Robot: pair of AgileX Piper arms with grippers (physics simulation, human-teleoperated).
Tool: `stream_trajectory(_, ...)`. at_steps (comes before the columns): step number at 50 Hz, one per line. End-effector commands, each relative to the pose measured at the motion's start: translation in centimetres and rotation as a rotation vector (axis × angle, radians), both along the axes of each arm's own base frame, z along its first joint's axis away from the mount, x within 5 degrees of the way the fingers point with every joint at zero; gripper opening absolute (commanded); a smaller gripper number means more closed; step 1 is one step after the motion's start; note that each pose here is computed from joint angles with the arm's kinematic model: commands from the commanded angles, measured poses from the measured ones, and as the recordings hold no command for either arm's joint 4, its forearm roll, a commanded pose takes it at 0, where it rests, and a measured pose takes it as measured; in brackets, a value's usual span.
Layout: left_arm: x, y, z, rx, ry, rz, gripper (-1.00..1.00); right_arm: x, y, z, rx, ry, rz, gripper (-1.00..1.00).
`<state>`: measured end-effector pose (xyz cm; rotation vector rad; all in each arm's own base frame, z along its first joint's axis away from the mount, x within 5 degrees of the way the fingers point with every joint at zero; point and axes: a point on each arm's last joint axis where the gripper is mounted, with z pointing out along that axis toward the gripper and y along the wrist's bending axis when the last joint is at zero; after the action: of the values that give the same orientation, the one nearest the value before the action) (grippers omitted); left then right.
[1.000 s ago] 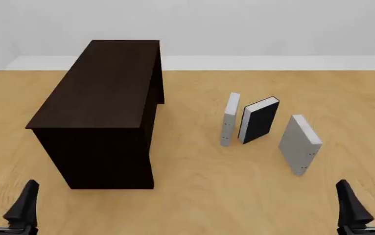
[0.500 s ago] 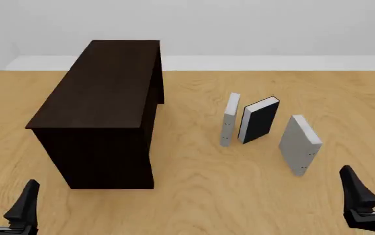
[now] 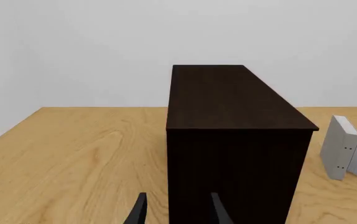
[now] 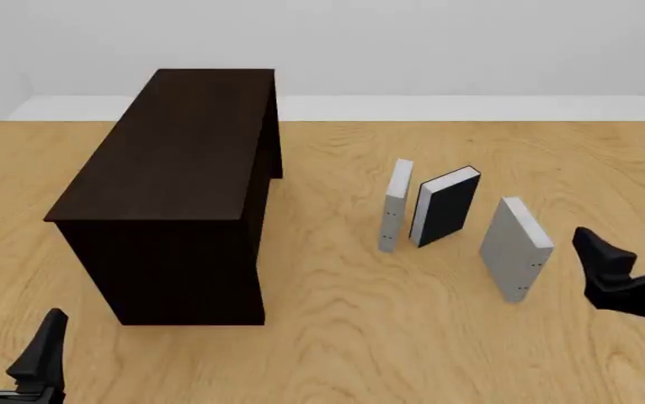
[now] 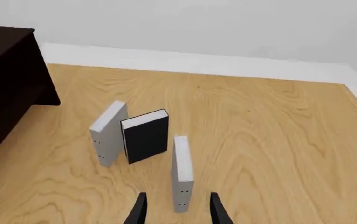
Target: Pick up the book on the right and place it under the cabinet shelf.
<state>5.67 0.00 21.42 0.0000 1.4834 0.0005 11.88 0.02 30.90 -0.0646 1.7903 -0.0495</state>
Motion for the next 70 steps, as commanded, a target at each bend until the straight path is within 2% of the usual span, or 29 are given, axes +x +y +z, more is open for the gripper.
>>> stream_trajectory(1, 0.0, 0.0, -0.1, 0.0, 0.004, 0.004, 1.0, 2.3, 0.0, 0.9, -0.022, 0.088, 0.006, 1.0)
stream_trajectory(12, -0.1, 0.1, 0.0, -0.001, 0.002, 0.01, 1.0, 5.2, 0.1, 0.5, -0.065, 0.161, 0.025, 1.0)
stream_trajectory(13, 0.0, 0.1, -0.1, -0.001, 0.003, 0.01, 1.0, 6.9, 0.1, 0.5, -0.061, 0.192, 0.024, 1.0)
stream_trajectory(15, 0.0, 0.1, -0.1, -0.001, 0.002, 0.01, 1.0, 7.7, 0.0, 0.6, -0.074, 0.197, 0.025, 1.0)
stream_trajectory(24, 0.0, 0.1, 0.0, -0.001, -0.001, 0.01, 1.0, 10.5, -0.1, -0.4, -0.057, 0.243, 0.016, 1.0)
stream_trajectory(30, -0.1, 0.1, 0.0, 0.0, -0.007, 0.01, 1.0, 12.0, -0.4, -0.5, -0.069, 0.255, 0.009, 1.0)
stream_trajectory(31, -0.1, 0.1, 0.0, 0.0, -0.008, 0.011, 1.0, 13.5, -0.6, -0.7, -0.076, 0.27, 0.004, 1.0)
stream_trajectory(37, -0.1, 0.1, 0.1, 0.0, -0.009, 0.011, 1.0, 14.7, -0.6, -1.5, -0.073, 0.292, 0.006, 1.0)
stream_trajectory(39, -0.1, 0.1, 0.1, 0.0, -0.009, 0.011, 1.0, 15.9, -1.0, -2.3, -0.077, 0.309, -0.005, 1.0)
stream_trajectory(52, -0.1, 0.1, 0.1, 0.0, -0.009, 0.011, 1.0, 18.4, -1.9, -5.4, -0.049, 0.365, -0.038, 1.0)
stream_trajectory(70, -0.1, 0.1, 0.1, 0.0, -0.009, 0.01, 1.0, 19.4, -1.3, -9.0, -0.039, 0.422, -0.02, 1.0)
